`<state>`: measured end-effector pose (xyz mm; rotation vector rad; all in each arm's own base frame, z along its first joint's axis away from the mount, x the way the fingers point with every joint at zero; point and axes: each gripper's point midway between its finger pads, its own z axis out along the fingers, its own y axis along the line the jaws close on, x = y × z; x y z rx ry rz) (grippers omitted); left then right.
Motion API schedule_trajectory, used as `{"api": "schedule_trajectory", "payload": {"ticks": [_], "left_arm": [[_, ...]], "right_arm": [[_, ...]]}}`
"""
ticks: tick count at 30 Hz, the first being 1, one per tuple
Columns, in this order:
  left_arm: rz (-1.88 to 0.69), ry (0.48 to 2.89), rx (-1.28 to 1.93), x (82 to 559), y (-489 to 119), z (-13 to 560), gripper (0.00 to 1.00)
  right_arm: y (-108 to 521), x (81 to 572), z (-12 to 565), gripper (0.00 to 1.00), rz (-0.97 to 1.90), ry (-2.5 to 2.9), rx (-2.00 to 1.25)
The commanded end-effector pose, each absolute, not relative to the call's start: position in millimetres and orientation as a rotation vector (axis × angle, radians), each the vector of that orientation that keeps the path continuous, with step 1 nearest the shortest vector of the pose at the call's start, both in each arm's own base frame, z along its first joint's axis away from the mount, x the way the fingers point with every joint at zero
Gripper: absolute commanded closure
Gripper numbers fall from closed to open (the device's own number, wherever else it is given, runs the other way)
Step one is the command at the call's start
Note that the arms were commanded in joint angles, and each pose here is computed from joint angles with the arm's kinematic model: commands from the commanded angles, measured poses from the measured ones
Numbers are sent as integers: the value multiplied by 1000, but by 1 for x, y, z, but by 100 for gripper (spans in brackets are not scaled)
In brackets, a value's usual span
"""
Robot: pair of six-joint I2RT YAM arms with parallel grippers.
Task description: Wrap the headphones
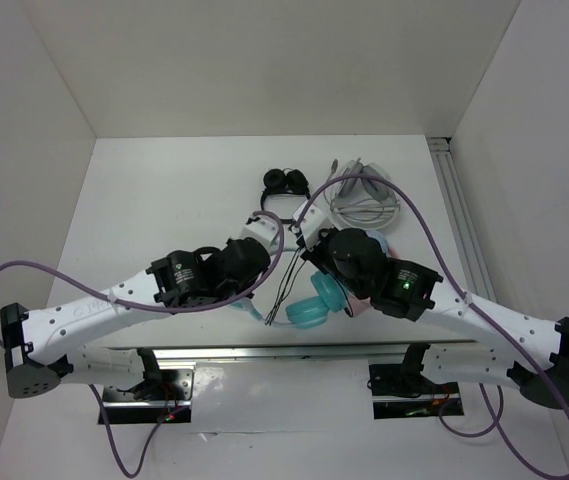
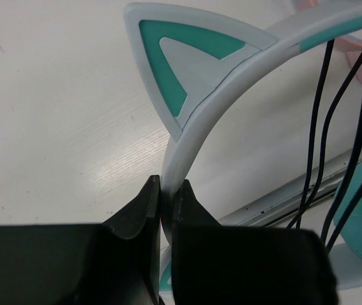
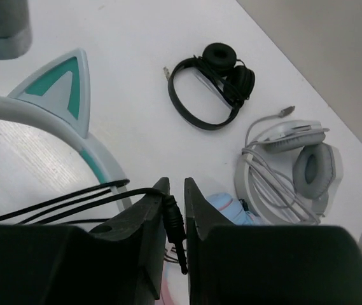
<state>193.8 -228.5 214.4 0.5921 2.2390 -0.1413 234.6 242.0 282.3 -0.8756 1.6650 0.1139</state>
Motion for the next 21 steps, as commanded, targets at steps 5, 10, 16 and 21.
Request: {"api": "schedule_trajectory", "payload": {"ticks": [5,10,16,21], "left_arm": [[48,2436,877,156,-202,175,100],[66,2446,886,156,-203,173,100],[47,2438,846,155,-198,183,100],[48,2439,819,155,-197,186,100]], "right_arm": [[205,265,344,73,49,1583,-559],[208,270,331,70,26,1614,-590],[198,286,311,64,-7,1661,-563],[195,296,302,63,9,1688,-551]]}}
